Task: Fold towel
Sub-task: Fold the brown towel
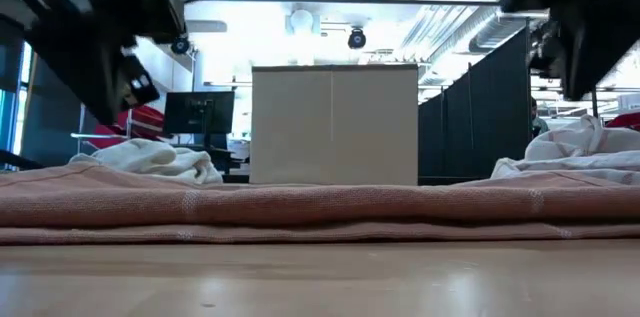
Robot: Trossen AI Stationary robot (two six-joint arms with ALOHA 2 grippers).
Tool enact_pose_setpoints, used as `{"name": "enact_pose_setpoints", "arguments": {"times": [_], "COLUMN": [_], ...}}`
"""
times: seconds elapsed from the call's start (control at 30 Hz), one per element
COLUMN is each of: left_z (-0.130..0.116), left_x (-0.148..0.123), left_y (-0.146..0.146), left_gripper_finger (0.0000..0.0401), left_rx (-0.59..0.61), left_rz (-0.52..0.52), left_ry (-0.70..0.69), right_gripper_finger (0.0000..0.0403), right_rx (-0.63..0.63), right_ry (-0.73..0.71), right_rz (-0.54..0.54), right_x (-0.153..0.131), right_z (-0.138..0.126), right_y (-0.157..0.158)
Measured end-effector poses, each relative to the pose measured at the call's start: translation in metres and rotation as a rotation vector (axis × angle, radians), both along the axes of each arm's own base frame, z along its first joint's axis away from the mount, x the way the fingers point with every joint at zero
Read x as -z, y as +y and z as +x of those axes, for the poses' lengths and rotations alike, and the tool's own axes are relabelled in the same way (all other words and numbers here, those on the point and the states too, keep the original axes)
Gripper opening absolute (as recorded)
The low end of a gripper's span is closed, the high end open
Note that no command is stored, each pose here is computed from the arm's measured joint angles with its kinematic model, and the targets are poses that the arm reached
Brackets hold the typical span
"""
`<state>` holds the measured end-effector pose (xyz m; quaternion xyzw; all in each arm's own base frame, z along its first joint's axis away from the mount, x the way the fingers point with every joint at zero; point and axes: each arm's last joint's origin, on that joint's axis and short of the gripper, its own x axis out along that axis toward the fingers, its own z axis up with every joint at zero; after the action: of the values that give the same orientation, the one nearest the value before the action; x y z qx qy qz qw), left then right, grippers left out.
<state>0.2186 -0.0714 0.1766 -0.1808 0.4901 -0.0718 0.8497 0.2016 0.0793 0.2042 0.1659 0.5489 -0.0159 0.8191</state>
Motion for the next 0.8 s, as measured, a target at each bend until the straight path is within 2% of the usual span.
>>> {"name": "enact_pose_setpoints", "arguments": {"times": [0.17,0.27,0.37,0.57,0.7,0.8], "left_z": [-0.004,-0.011,-0.020,-0.040,-0.050,-0.052], "left_x": [0.028,0.046,0.053,0.047,0.036,0.024], "left_y": [0.008,0.009,0.008,0.007,0.015,0.023], "left_gripper_finger": [0.0006,0.0002,0.0001,0.0000,0.0000,0.0000], "left_rx": [-0.086,-0.118,-0.125,-0.158,-0.246,-0.330], "left_rz": [-0.016,-0.021,-0.052,-0.049,0.054,0.120], "left_ry": [0.045,0.132,0.221,0.402,0.485,0.513], "right_gripper_finger": [0.0003,0.0001,0.0000,0.0000,0.0000,0.0000], "right_rx": [0.108,0.119,0.103,0.045,0.074,0.147], "right_ry": [0.041,0.052,0.033,0.001,-0.021,-0.033], "right_rz": [0.013,0.009,0.011,-0.036,-0.099,-0.115], "right_x": [0.044,0.060,0.070,0.076,0.072,0.067], "right_z": [-0.008,-0.010,-0.003,0.033,0.062,0.077], "right_y": [-0.003,-0.004,-0.002,-0.002,-0.020,-0.043]}}
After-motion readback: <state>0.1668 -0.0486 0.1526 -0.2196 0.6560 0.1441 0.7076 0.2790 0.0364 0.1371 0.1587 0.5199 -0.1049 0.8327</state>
